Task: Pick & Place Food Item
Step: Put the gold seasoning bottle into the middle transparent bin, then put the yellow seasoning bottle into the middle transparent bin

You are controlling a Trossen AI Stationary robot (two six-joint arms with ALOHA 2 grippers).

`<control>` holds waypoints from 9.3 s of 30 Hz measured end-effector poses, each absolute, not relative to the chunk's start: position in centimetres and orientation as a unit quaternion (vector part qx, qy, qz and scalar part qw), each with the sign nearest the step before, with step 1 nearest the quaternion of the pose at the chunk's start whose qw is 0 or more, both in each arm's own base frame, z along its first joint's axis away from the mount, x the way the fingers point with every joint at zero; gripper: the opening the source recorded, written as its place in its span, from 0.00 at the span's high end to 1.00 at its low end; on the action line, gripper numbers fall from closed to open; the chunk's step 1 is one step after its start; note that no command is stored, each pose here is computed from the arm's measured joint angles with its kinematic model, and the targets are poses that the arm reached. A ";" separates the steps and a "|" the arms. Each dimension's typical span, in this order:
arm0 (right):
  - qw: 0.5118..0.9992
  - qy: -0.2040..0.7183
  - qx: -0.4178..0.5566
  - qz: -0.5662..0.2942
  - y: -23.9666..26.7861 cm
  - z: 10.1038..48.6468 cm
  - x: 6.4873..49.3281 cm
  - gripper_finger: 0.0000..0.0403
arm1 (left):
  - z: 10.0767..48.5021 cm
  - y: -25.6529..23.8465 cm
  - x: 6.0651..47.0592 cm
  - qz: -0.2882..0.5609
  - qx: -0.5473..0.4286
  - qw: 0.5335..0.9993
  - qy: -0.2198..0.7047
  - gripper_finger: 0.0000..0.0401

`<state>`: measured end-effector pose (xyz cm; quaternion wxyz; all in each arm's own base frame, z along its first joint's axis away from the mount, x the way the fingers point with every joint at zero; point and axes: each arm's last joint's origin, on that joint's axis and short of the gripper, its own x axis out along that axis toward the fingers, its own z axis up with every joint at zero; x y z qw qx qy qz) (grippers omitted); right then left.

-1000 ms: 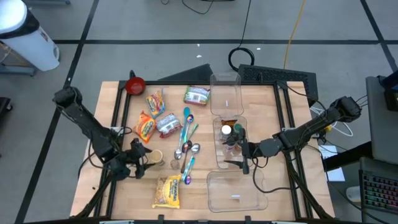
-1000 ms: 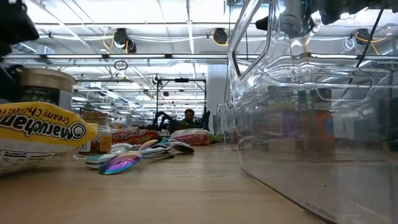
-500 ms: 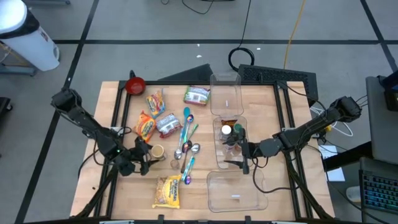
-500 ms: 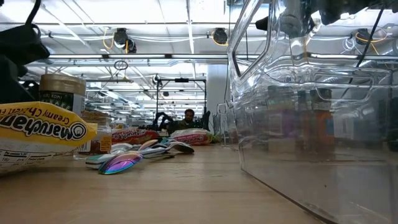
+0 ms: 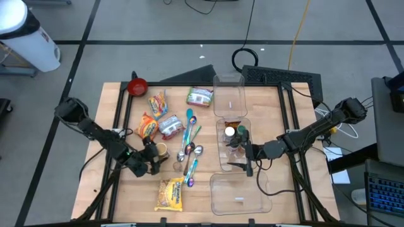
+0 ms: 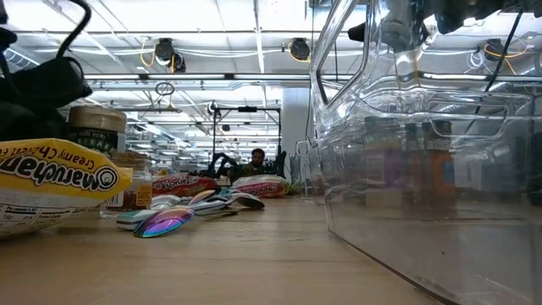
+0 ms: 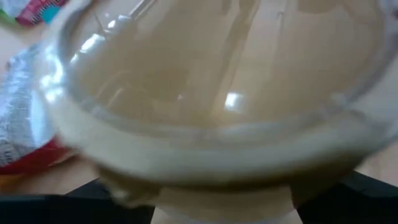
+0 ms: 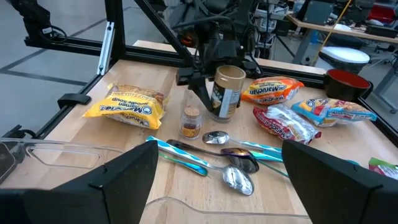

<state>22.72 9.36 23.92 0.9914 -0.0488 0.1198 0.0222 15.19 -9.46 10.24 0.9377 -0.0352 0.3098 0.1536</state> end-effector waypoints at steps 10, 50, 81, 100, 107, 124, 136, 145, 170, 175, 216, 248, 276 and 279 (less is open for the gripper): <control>0.991 0.120 -0.049 0.022 9.4 23.9 22.7 0.17 | 13.0 -8.8 16.2 0.134 -0.099 0.948 0.272 0.30; 0.977 0.176 -0.120 0.029 10.6 30.9 25.7 0.12 | 23.4 -10.9 37.6 0.016 0.113 0.955 0.272 0.30; 0.966 0.243 -0.074 0.044 9.6 29.1 30.9 0.35 | 23.4 -10.3 37.7 0.010 0.096 0.955 0.280 0.29; 0.967 0.251 -0.044 0.028 9.2 31.6 24.0 0.35 | 28.1 -10.4 33.8 -0.008 0.091 0.969 0.228 0.09; 0.967 0.254 -0.003 0.020 9.4 28.8 19.2 0.35 | 27.3 -9.5 32.2 0.002 0.074 0.979 0.191 0.08; 0.959 0.284 0.012 -0.005 8.7 22.2 17.1 0.35 | 25.9 -8.0 31.6 0.024 0.040 0.982 0.183 0.08; 0.953 0.302 0.018 -0.001 8.8 19.7 16.2 0.35 | 25.9 -8.2 31.5 0.018 0.042 0.982 0.185 0.08; 0.949 0.314 0.023 -0.006 8.6 18.6 15.9 0.35 | 25.9 -8.2 31.5 0.019 0.040 0.982 0.186 0.08; 0.960 0.274 0.043 0.027 8.3 18.6 15.3 0.24 | 25.8 -8.2 31.5 0.021 0.032 0.981 0.188 0.09; 0.972 0.229 0.049 0.036 8.0 20.0 14.8 0.24 | 25.8 -8.2 31.5 0.021 0.032 0.981 0.189 0.10; 0.984 -0.099 -0.005 0.148 9.1 26.3 15.8 0.24 | 19.3 -12.5 27.2 0.077 -0.050 0.837 0.539 0.09; 0.989 -0.085 -0.010 0.117 9.4 25.7 16.6 0.24 | 21.6 -11.8 29.8 0.051 -0.027 0.838 0.542 0.55; 0.995 0.093 -0.034 0.008 9.0 22.0 32.6 0.24 | 31.5 -11.2 33.7 0.021 0.057 0.915 0.400 0.55; 0.996 0.083 -0.039 0.021 9.2 21.8 32.8 0.25 | 31.6 -11.2 33.7 0.022 0.056 0.915 0.398 0.55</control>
